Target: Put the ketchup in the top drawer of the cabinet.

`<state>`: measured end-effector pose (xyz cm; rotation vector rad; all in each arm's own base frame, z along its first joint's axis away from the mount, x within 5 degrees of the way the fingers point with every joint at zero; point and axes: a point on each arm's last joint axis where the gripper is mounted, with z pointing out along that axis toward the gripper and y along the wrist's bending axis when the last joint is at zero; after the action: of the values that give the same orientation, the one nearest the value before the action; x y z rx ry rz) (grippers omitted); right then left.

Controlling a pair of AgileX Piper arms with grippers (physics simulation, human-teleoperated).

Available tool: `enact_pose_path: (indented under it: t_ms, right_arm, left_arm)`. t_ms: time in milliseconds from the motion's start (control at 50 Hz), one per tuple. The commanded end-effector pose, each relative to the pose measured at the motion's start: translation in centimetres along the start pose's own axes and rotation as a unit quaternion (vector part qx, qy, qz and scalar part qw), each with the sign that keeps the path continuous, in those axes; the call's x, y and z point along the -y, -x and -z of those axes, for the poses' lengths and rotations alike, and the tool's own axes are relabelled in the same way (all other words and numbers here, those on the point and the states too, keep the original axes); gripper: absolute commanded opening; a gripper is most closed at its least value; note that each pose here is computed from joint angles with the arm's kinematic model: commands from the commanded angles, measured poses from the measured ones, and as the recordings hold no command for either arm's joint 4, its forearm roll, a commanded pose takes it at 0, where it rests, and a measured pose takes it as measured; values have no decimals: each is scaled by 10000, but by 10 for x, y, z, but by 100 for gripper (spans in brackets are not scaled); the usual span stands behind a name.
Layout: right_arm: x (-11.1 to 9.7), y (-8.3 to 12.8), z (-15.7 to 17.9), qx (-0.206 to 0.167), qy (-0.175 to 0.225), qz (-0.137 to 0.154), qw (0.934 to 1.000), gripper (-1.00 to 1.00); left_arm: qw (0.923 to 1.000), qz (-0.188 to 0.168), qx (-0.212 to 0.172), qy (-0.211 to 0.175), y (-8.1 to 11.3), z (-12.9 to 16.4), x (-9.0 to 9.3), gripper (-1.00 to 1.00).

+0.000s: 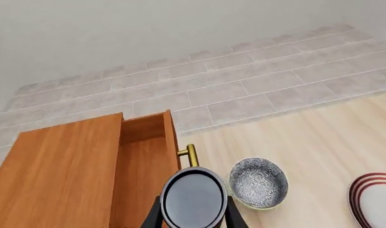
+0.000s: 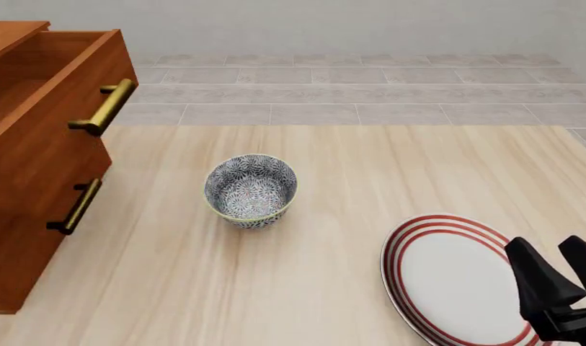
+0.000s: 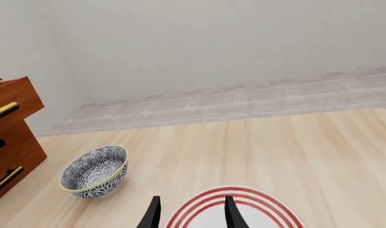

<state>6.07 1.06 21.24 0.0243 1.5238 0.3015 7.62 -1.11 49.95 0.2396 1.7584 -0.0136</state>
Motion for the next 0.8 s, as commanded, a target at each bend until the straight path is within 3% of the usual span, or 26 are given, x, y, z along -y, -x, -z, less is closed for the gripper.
enact_pose_path:
  t_ms: [20,440,800]
  right_arm:
    - [0,0,1,-8,-3,-2,10000,100]
    - [0,-1,-1,-54,1,12,10000,100]
    - [0,-1,-1,-96,-28,29,9999,100]
  left_arm:
    - [9993,39,-137,357,1,-21,-8,-100]
    - [9960,178,-379,789,-12,-63,-22,-100]
    - [9916,-112,-565,1156,-22,-82,-38,-100]
